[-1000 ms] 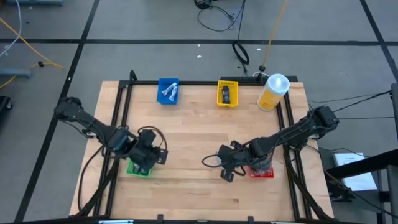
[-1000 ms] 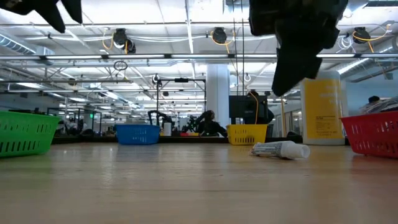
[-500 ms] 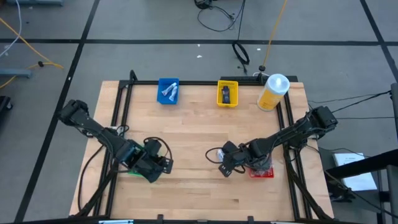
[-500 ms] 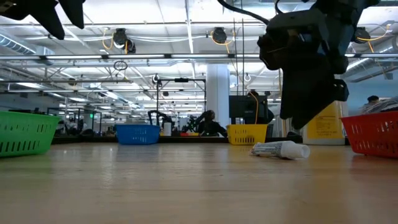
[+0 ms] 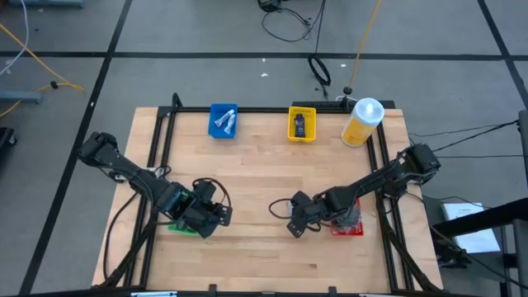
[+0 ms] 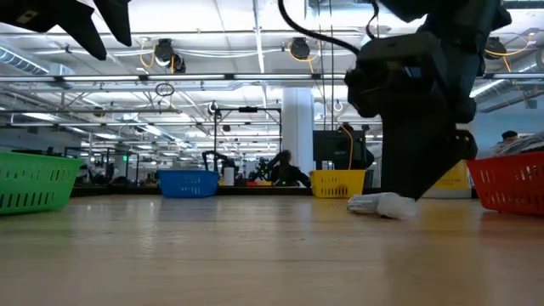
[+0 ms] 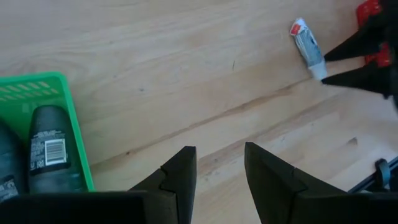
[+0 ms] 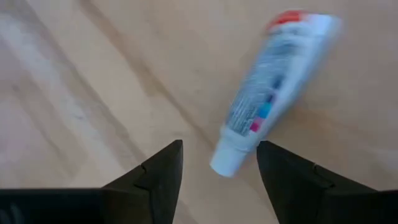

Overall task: Pick & Place Travel size toiletries
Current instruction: Put the toothpaste into the blue basket

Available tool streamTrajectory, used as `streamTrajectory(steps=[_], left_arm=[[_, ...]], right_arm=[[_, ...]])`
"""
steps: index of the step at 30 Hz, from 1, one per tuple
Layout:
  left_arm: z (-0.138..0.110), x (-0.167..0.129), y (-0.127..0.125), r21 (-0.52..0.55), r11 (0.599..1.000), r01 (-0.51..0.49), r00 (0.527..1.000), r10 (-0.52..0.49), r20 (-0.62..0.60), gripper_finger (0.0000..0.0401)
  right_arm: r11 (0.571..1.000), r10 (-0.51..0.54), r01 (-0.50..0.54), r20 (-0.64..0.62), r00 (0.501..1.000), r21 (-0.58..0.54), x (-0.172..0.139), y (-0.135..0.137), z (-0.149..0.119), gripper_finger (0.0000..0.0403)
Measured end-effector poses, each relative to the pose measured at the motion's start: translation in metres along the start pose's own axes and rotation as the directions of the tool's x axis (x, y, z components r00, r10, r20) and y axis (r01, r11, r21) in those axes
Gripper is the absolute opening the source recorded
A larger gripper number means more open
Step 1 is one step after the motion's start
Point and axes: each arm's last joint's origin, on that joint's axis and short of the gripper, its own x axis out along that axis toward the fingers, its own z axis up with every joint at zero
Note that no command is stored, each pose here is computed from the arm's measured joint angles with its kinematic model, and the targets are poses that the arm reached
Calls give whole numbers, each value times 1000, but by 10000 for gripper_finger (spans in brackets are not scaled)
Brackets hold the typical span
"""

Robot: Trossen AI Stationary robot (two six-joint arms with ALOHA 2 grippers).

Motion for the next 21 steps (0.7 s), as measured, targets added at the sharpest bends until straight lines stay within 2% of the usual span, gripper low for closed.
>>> streamTrajectory(steps=[7, 11, 21], left_arm=[[5, 2, -1, 24, 1000, -5, 1000, 4, 7, 131], [7, 2, -1, 24, 1000, -8, 1000, 8, 7, 131], [8, 3, -1, 66, 998, -11, 1000, 11, -3, 131]], right_arm=[[999, -30, 30, -20, 999, 33, 14, -3, -1, 195], [998, -37, 38, -14, 999, 53, 14, -6, 5, 180], [998, -51, 52, -10, 999, 36, 14, -10, 11, 85]])
